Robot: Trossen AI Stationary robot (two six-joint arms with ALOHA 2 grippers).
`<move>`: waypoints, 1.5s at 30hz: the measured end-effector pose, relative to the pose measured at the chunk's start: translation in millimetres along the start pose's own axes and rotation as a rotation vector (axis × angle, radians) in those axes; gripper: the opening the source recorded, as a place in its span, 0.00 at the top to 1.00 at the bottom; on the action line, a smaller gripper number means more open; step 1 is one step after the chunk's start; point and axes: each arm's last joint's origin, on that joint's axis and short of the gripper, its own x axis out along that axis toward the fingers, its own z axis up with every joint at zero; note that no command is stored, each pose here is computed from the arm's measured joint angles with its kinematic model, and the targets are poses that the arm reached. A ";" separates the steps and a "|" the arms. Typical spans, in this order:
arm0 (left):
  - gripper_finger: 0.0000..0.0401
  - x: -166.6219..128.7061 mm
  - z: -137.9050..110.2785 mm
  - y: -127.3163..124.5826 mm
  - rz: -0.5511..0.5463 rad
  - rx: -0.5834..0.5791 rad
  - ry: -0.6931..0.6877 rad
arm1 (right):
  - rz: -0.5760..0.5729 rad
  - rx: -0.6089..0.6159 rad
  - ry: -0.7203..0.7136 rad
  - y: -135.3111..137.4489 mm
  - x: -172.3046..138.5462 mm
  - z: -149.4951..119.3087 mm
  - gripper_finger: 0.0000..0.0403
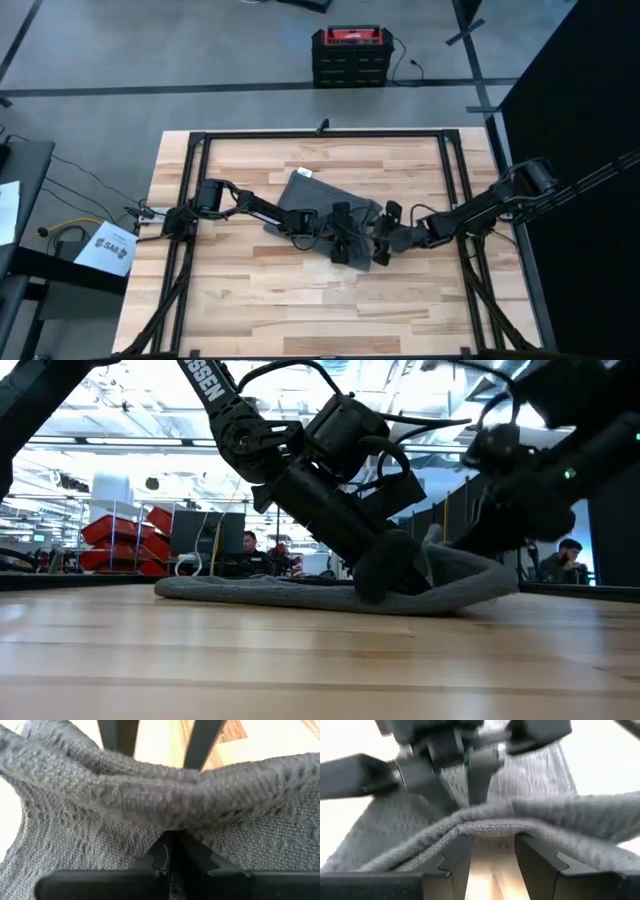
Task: Roll towel
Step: Roll the gray towel
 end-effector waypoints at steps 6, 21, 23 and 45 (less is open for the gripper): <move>0.96 0.0 -0.6 -0.1 -0.001 -0.005 0.006 | -0.036 0.009 0.080 -3.7 -1.0 -8.4 0.65; 0.96 0.0 -1.6 -0.1 -0.002 -0.009 0.016 | 0.008 0.182 0.315 -5.4 -8.3 -39.4 0.65; 0.96 0.0 -1.6 -0.1 -0.002 -0.009 0.016 | 0.021 0.194 0.288 -6.1 -6.9 -42.9 0.65; 0.96 0.0 -1.8 -0.1 -0.002 -0.012 0.018 | 0.083 0.015 0.021 -1.8 3.8 -15.8 0.65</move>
